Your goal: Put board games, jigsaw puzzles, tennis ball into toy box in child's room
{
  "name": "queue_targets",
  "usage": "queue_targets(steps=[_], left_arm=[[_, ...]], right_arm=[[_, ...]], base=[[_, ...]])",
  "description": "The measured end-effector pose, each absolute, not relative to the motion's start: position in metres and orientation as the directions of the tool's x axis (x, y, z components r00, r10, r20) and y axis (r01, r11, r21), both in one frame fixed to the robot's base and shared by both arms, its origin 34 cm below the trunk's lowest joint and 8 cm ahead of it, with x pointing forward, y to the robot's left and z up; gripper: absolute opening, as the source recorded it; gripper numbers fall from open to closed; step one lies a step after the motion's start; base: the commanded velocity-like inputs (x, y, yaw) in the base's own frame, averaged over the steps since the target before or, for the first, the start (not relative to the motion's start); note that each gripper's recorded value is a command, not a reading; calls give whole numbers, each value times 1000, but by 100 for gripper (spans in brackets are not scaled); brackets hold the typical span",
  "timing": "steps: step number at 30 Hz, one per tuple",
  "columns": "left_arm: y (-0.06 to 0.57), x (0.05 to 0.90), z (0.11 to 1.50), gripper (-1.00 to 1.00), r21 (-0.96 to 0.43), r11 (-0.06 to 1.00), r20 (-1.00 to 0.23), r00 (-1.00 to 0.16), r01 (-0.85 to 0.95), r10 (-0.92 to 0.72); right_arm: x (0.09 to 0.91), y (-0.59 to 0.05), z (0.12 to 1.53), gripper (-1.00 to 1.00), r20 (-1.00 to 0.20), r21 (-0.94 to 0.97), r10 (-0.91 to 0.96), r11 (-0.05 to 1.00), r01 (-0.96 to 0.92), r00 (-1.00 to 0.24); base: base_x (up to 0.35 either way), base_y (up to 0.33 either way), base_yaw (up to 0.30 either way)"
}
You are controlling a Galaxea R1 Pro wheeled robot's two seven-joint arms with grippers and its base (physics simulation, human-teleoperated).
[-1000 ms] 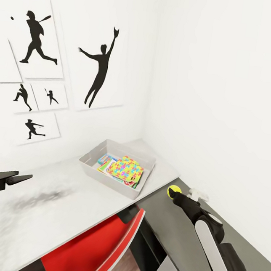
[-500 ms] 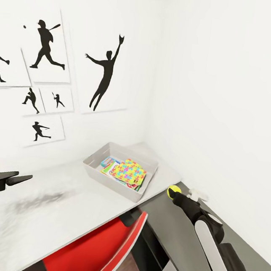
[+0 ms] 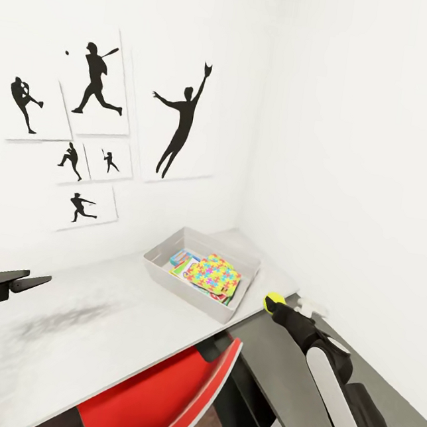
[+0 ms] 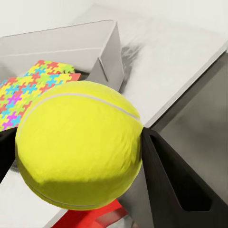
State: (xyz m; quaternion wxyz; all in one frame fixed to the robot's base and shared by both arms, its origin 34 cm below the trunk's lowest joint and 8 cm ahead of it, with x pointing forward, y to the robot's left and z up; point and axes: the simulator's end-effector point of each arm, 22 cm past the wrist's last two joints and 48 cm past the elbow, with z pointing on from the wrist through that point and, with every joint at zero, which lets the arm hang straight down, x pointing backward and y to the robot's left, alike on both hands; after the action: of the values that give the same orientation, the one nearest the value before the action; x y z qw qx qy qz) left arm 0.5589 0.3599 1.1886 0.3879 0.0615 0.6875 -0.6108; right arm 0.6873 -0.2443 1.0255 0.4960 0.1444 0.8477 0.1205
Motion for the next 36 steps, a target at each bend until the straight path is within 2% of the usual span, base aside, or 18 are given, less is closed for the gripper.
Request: queue_targets(steps=[13, 24, 36], left_arm=[[359, 559, 1188, 100, -793, 245, -608, -692, 558, -390], [359, 557, 1192, 100, -788, 243, -613, -687, 565, -390], [359, 557, 1193, 100, -786, 245, -615, -685, 567, -390]], right_arm=[[688, -241, 1028, -100, -807, 356, 371, 926, 123, -460], [688, -241, 1035, -100, -812, 360, 374, 925, 120, -447], [688, -240, 1035, -100, -812, 362, 376, 924, 120, -446]], base=[[0, 0, 3], [15, 0, 135], [61, 22, 12]])
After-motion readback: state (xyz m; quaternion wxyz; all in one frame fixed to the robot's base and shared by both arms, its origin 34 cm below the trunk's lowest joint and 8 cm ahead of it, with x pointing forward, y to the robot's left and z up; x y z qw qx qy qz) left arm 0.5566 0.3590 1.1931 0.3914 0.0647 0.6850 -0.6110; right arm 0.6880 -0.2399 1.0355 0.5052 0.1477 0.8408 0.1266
